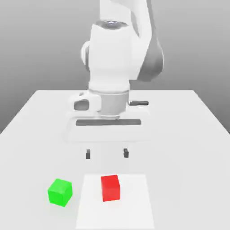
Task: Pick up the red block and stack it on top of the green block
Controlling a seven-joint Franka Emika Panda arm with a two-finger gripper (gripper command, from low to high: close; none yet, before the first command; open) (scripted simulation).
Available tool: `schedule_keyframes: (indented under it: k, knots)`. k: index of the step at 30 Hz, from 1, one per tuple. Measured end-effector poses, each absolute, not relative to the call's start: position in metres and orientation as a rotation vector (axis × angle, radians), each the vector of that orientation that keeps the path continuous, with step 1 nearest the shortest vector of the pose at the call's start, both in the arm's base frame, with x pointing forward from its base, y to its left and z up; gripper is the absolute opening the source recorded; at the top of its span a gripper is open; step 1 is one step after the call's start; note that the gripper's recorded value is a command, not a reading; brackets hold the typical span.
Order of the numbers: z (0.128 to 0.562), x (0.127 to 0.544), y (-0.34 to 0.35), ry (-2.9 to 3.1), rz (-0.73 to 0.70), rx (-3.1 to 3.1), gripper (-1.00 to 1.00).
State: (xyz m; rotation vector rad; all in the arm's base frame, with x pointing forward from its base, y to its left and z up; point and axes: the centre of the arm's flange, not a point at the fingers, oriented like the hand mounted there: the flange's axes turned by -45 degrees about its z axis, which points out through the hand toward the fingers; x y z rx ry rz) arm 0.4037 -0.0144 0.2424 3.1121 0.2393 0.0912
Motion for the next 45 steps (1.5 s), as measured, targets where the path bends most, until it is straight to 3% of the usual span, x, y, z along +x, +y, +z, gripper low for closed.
schedule_keyframes:
  k: [7,8,15,21,41,45]
  knots:
    - [0.159,0.388,-0.014,0.26,0.002,3.131,0.0]
    - [0.149,0.387,-0.014,0.26,0.001,3.131,-1.0]
    - [0.147,0.387,-0.014,0.261,0.0,3.131,-1.0]
    - [0.2,0.387,-0.014,0.26,0.0,3.131,-1.0]
    - [0.245,0.387,-0.157,-1.532,0.002,2.744,-1.0]
    - [0.212,0.389,-0.162,-1.6,0.002,2.703,-1.0]
